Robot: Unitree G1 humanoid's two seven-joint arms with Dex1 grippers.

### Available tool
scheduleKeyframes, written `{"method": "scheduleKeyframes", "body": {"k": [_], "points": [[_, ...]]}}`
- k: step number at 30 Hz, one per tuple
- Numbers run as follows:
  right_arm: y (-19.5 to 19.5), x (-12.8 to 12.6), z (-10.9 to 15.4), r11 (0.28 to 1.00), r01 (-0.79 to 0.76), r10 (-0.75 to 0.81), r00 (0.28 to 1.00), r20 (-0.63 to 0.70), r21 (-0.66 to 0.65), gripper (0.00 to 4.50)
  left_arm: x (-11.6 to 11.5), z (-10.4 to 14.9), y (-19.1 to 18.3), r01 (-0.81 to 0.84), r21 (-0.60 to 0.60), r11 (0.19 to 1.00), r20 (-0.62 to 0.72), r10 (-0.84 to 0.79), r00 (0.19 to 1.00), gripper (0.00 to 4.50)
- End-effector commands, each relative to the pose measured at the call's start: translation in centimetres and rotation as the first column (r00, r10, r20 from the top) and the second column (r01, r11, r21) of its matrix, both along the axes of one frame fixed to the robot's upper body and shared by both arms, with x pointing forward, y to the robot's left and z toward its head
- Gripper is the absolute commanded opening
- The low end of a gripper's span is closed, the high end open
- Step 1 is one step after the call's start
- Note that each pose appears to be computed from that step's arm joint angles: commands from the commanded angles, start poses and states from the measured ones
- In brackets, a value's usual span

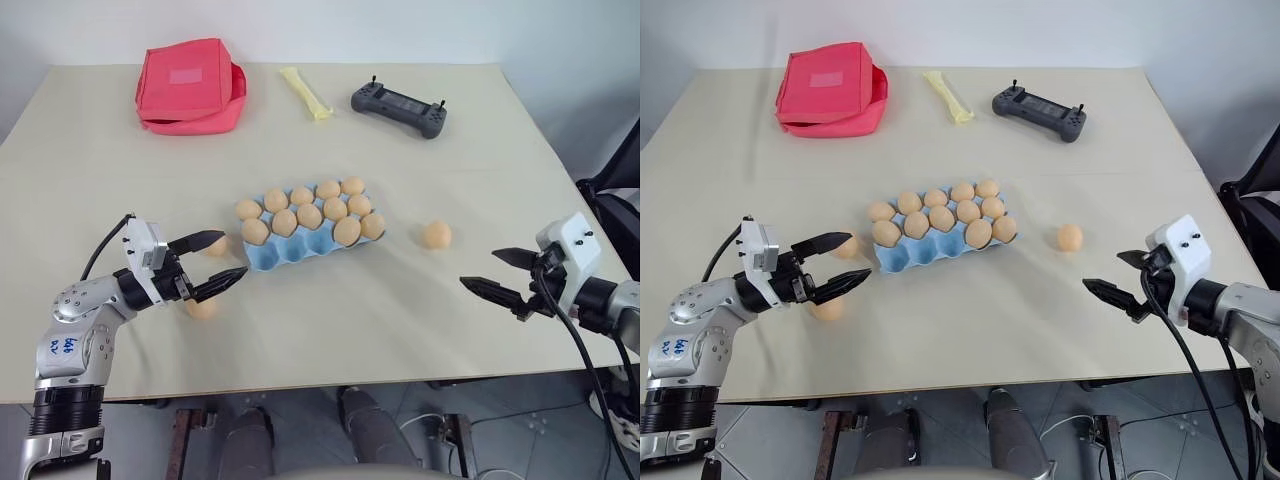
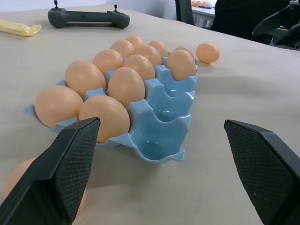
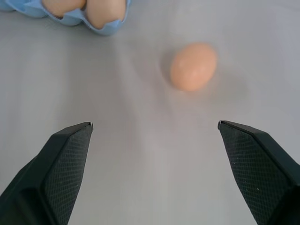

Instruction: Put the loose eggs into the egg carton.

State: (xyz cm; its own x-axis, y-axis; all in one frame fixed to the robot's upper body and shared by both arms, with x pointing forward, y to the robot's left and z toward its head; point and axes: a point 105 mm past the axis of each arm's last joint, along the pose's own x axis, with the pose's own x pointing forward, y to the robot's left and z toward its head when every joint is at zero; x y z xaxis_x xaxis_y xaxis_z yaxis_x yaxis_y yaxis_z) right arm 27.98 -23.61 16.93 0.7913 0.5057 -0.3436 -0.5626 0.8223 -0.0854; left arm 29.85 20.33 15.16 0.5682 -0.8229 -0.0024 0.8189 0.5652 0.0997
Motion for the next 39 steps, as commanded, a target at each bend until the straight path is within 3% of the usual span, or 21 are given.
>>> {"method": "scheduleKeyframes", "body": {"k": [1,11,23,26,32,39], "points": [[0.9,1.3,0.8,0.999,0.031,-0.032,0.998,0.058,0.032,4.49,-0.1,0.9,-0.2,0.01,-0.01,1.0,0.042,-0.01,0.999,4.5],[2.4,8.0,-0.4,0.974,0.188,-0.202,0.974,0.102,0.127,4.49,0.1,1.1,-0.6,0.0,-0.021,1.0,0.053,0.001,0.999,4.5],[3.5,9.9,-3.5,0.968,0.208,-0.212,0.977,0.016,0.137,4.49,-0.1,1.1,-0.4,-0.021,-0.024,0.999,0.058,0.023,0.998,4.5],[4.0,10.2,-3.4,0.968,0.198,-0.204,0.979,0.027,0.152,3.93,-0.1,1.1,-0.5,-0.021,-0.024,0.999,0.06,0.022,0.998,4.5],[4.4,9.7,-1.8,0.971,0.17,-0.182,0.981,0.063,0.165,1.92,-0.1,1.1,-0.5,-0.025,-0.026,0.999,0.063,0.026,0.998,4.5],[6.6,7.6,2.8,0.986,0.019,-0.046,0.986,0.16,0.166,1.72,-0.1,1.1,-0.4,-0.026,-0.022,0.999,0.06,0.028,0.998,4.5]]}}
